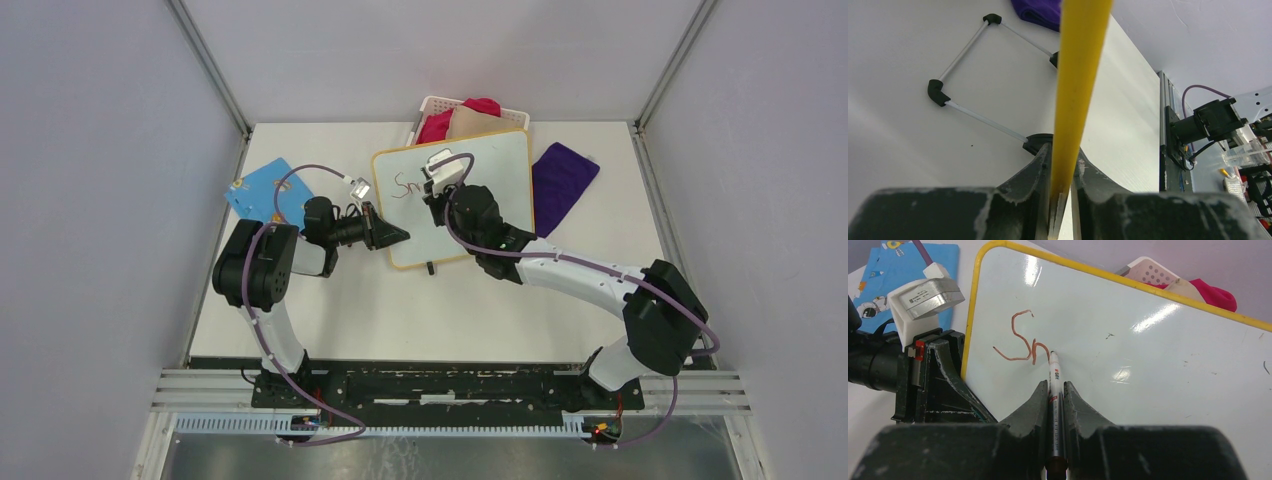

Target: Write a sentence on the whiteboard

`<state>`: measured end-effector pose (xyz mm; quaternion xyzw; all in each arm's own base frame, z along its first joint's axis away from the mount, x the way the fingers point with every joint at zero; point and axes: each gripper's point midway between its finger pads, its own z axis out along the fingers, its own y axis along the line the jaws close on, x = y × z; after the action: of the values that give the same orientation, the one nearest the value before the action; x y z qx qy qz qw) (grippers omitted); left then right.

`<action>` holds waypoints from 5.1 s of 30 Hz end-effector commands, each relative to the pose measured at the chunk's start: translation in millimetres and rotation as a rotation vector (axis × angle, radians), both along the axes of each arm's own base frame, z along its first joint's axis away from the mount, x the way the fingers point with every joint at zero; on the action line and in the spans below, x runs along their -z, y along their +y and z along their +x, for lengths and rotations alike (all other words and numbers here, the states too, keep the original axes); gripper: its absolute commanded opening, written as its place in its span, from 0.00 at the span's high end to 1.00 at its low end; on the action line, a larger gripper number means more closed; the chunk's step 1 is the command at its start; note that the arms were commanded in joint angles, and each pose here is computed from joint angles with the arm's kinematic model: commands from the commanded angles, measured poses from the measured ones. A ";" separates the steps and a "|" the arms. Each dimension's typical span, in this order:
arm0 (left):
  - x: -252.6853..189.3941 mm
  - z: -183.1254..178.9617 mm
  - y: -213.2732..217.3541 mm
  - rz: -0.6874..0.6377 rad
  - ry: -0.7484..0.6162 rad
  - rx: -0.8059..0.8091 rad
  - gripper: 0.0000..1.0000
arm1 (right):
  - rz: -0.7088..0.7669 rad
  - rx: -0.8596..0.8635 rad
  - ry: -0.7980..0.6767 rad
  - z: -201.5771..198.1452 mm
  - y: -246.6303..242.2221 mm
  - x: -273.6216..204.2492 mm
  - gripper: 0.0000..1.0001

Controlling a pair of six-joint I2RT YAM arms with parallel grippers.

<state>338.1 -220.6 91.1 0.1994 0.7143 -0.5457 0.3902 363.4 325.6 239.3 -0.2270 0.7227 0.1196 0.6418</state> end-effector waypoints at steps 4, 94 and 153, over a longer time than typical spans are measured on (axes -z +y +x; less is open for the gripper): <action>6.0 7.6 2.5 0.042 -0.015 -0.039 0.98 | 0.025 0.083 -0.029 14.7 -16.2 -14.2 1.00; 11.7 5.0 -0.3 0.074 -0.008 -0.025 0.98 | 0.156 0.048 -0.031 9.2 -26.4 -23.6 1.00; 14.8 3.4 -2.2 0.090 -0.006 -0.017 0.98 | 0.203 0.117 -0.102 31.6 -41.3 -69.8 1.00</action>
<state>334.2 -225.5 88.5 0.2204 0.7193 -0.5365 0.3823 385.0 285.2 277.5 -0.1472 0.7074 0.1345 0.6781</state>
